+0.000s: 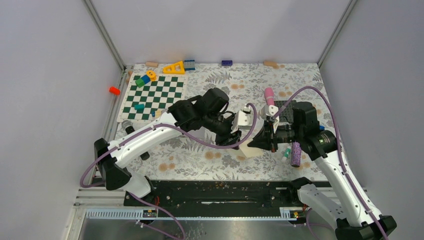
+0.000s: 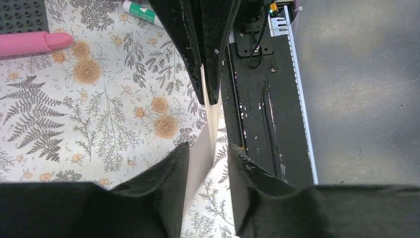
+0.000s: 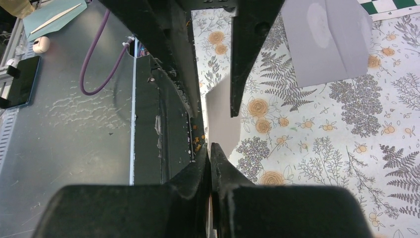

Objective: Place the letter into the envelope and seal it
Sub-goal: Fold the letter.

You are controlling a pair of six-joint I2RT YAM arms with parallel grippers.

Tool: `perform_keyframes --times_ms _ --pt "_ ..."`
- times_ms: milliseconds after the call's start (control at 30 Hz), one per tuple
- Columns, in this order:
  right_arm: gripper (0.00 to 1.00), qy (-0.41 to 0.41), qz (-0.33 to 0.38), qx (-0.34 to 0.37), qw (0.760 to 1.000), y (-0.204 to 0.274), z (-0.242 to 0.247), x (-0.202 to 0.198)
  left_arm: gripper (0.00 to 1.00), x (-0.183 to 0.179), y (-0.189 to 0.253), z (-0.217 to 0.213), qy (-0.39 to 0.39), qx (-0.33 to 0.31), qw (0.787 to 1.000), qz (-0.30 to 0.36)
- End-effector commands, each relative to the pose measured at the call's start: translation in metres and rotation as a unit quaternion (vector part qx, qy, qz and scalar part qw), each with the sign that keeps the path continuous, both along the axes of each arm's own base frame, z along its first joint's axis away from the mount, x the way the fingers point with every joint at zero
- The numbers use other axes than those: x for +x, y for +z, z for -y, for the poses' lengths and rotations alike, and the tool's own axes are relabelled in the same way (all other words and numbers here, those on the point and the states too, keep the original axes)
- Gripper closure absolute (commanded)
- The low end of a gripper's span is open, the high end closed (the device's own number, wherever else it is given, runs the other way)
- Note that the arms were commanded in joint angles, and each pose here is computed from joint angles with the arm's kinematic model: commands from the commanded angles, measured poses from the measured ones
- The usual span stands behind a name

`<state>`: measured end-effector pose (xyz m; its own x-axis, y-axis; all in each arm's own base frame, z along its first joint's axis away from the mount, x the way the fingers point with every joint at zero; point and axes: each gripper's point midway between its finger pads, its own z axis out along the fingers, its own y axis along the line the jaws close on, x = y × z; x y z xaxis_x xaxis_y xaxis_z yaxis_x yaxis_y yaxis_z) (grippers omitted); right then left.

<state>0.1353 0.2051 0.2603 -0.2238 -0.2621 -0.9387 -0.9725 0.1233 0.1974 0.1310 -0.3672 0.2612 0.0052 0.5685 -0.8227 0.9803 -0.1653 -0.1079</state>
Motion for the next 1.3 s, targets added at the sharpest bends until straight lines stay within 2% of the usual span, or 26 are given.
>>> perform_keyframes --times_ms 0,67,100,133,167,300,367,400,433,467,500,600,700,733,767,867,900,933,967,1000,1033,1100,1167,1200,1233,1267 --pt "1.0 -0.005 0.028 0.008 1.0 0.011 0.0 0.003 0.53 0.006 0.024 -0.001 0.01 -0.033 0.999 0.034" --pt "1.0 -0.007 0.031 0.008 0.999 0.012 0.001 0.003 0.51 0.007 0.022 -0.005 0.01 -0.032 0.999 0.038" --pt "1.0 -0.008 0.032 0.008 0.999 0.012 0.001 0.003 0.66 0.007 0.021 -0.006 0.01 -0.032 0.999 0.04" --pt "1.0 -0.008 0.035 0.008 0.999 0.013 0.001 0.003 0.93 0.007 0.019 -0.007 0.01 -0.03 0.999 0.042" --pt "1.0 -0.008 0.036 0.008 0.999 0.013 0.002 0.003 1.0 0.007 0.017 -0.009 0.009 -0.028 0.999 0.045" --pt "1.0 -0.01 0.043 0.01 0.999 0.015 0.003 0.002 0.99 0.008 0.013 -0.012 0.009 -0.024 0.998 0.049" --pt "1.0 -0.011 0.046 0.01 0.999 0.016 0.003 0.002 0.64 0.01 0.014 -0.014 0.011 -0.024 0.998 0.052" --pt "1.0 -0.012 0.048 0.01 0.999 0.016 0.004 0.001 0.59 0.01 0.013 -0.015 0.012 -0.024 0.998 0.053" --pt "1.0 -0.013 0.049 0.01 0.999 0.017 0.004 0.001 0.65 0.011 0.013 -0.016 0.012 -0.023 0.998 0.054" --pt "1.0 -0.014 0.05 0.011 0.999 0.017 0.004 0.001 0.96 0.011 0.012 -0.017 0.01 -0.02 0.998 0.054" --pt "1.0 -0.014 0.053 0.011 0.998 0.018 0.004 0.001 1.0 0.011 0.011 -0.018 0.01 -0.02 0.998 0.054" --pt "1.0 -0.015 0.057 0.012 0.998 0.02 0.005 0.0 1.0 0.01 0.008 -0.02 0.007 -0.016 0.998 0.058" --pt "1.0 -0.017 0.061 0.013 0.998 0.021 0.006 0.0 0.78 0.014 0.005 -0.023 0.011 -0.007 0.998 0.064" --pt "1.0 -0.017 0.062 0.013 0.998 0.021 0.006 0.0 0.82 0.015 0.005 -0.024 0.011 -0.006 0.998 0.065" --pt "1.0 -0.018 0.061 0.013 0.998 0.021 0.006 0.0 0.98 0.014 0.004 -0.025 0.01 -0.005 0.998 0.065" --pt "1.0 -0.018 0.061 0.013 0.998 0.021 0.006 0.0 0.99 0.012 0.005 -0.027 0.001 -0.007 0.998 0.064" --pt "1.0 -0.018 0.062 0.014 0.998 0.021 0.006 -0.001 0.75 0.013 0.004 -0.027 0.005 -0.005 0.998 0.064" --pt "1.0 -0.017 0.063 0.015 0.998 0.022 0.006 -0.001 0.67 0.015 0.004 -0.027 0.009 -0.002 0.998 0.066" --pt "1.0 -0.017 0.063 0.015 0.998 0.022 0.006 -0.001 0.75 0.016 0.003 -0.028 0.007 0.001 0.998 0.069" --pt "1.0 -0.017 0.063 0.015 0.998 0.022 0.006 -0.001 0.95 0.016 0.002 -0.029 0.006 0.003 0.997 0.071" --pt "1.0 -0.017 0.063 0.015 0.998 0.023 0.006 -0.002 1.0 0.016 0.002 -0.03 0.005 0.003 0.997 0.071" --pt "1.0 -0.016 0.065 0.017 0.998 0.024 0.006 -0.002 1.0 0.015 0.001 -0.032 -0.001 0.003 0.998 0.07" --pt "1.0 -0.014 0.066 0.018 0.998 0.025 0.006 -0.004 0.75 0.017 0.0 -0.033 0.005 0.008 0.997 0.073" --pt "1.0 -0.014 0.067 0.019 0.998 0.025 0.006 -0.004 0.73 0.018 0.0 -0.034 0.006 0.009 0.997 0.076" --pt "1.0 -0.014 0.068 0.019 0.997 0.026 0.007 -0.005 0.74 0.02 -0.001 -0.035 0.007 0.011 0.997 0.078" --pt "1.0 -0.014 0.069 0.02 0.997 0.027 0.007 -0.005 0.89 0.02 -0.002 -0.036 0.007 0.013 0.997 0.077"
